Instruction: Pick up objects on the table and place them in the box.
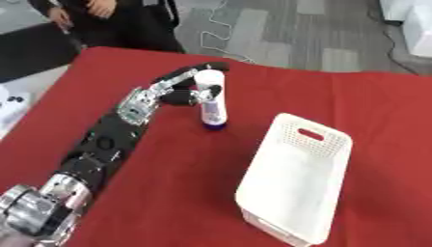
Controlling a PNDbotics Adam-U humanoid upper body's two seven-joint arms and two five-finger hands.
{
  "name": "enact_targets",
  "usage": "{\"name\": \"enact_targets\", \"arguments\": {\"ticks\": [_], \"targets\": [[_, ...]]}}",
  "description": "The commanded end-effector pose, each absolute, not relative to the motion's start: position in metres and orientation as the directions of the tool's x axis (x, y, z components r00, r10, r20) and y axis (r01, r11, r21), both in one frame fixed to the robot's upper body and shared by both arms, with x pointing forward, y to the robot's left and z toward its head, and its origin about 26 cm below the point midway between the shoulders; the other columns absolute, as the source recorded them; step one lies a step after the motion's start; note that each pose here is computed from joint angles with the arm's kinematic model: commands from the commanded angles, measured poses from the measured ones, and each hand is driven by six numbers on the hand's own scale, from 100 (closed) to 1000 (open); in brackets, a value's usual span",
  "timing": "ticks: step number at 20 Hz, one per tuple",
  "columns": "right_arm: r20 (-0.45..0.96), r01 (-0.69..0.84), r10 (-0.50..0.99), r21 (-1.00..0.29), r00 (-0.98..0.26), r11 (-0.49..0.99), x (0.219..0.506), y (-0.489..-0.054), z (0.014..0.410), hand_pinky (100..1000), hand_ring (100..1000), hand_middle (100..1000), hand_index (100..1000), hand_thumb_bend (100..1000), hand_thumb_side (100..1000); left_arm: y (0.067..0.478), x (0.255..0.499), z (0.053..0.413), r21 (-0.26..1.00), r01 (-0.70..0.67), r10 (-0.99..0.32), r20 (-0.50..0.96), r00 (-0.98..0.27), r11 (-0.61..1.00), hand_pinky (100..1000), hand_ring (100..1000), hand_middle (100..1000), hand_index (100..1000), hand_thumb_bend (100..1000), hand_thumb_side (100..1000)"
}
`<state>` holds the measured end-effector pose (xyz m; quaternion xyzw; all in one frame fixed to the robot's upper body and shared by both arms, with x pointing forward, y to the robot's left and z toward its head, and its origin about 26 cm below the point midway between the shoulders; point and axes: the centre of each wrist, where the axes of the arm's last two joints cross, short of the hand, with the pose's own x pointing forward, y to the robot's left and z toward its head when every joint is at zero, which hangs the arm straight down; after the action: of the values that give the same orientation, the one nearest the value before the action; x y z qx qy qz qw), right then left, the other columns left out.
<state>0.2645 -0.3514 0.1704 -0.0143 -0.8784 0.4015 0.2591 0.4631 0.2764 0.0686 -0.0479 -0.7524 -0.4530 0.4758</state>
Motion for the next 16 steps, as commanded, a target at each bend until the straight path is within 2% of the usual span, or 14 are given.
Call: {"name": "enact_targets", "arguments": {"ticks": [1,16], "targets": [[0.202,-0.113,0.162,-0.891,-0.966,0.439,0.2648,-0.3524,0.1820,162,335,397,421,100,999,0.2864,0.4681,0.0856,0.740,0.507,-0.331,0.659,-0.675,0.442,1000,754,917,1000,100,694],[0.197,-0.108,0.157,-0.888,-0.968,0.447,0.2658,-0.3529,0.1853,162,334,397,419,100,1000,0.2902,0.4665,0.0775,0.761,0.520,-0.372,0.646,-0.667,0.389,1000,724,906,1000,100,782]]}}
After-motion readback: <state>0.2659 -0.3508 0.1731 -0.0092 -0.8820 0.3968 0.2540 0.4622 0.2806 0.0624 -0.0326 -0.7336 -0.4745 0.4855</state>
